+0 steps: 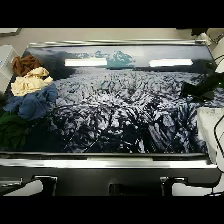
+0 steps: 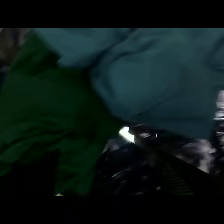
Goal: Fold the clothes and pants, and hang the long-sleeved shirts on hangers.
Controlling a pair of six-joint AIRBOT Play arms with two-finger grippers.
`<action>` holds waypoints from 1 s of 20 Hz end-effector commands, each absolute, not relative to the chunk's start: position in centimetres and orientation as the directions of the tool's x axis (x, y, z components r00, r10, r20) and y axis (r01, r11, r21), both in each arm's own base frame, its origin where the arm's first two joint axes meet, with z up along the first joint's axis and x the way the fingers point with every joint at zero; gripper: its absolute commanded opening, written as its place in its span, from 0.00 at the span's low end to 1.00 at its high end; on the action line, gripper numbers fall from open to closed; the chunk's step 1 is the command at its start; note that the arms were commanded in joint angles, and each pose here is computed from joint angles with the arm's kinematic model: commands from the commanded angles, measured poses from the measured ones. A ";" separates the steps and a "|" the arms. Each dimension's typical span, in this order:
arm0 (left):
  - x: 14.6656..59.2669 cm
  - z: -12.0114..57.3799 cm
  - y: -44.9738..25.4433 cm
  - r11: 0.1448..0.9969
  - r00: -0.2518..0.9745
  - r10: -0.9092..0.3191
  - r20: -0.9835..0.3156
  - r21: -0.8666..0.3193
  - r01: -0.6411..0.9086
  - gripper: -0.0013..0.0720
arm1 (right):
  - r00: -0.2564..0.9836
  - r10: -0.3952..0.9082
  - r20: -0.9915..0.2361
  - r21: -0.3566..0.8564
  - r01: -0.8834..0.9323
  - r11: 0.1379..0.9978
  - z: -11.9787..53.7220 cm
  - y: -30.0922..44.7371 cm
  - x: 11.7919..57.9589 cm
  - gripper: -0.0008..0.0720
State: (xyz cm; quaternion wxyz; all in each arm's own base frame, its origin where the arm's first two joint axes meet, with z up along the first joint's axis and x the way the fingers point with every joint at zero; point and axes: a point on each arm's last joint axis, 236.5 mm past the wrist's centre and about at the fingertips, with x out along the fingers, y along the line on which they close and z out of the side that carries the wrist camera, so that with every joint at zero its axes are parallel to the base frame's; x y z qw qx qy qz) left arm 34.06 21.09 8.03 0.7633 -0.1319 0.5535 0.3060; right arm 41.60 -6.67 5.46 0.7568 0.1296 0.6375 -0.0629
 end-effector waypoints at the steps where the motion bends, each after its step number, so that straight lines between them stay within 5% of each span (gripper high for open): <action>1: 24.1 2.5 25.2 0.576 0.044 0.085 -0.995 0.013 -0.817 0.98 | 0.123 0.137 -0.983 0.165 0.255 0.953 5.2 -5.1 40.4 0.79; 6: 24.9 -0.8 29.3 0.460 0.285 0.108 -0.952 -0.207 -0.864 0.98 | 0.102 0.240 -0.965 0.259 0.286 0.922 5.6 -2.7 39.9 0.79; 9: 27.2 -0.8 31.4 0.462 0.373 0.178 -0.911 -0.257 -0.849 0.98 | 0.107 0.285 -0.953 0.304 0.328 0.894 5.9 -1.6 40.0 0.79; 12: 30.7 -1.4 30.2 0.479 0.497 0.094 -0.863 -0.398 -0.782 0.98 | 0.092 0.319 -0.943 0.331 0.336 0.882 6.2 -0.8 39.7 0.79; 20: 31.0 -7.2 26.5 0.516 0.409 -0.091 -0.908 -0.394 -0.761 0.98 | 0.026 0.334 -0.942 0.320 0.360 0.876 6.2 -0.4 38.1 0.79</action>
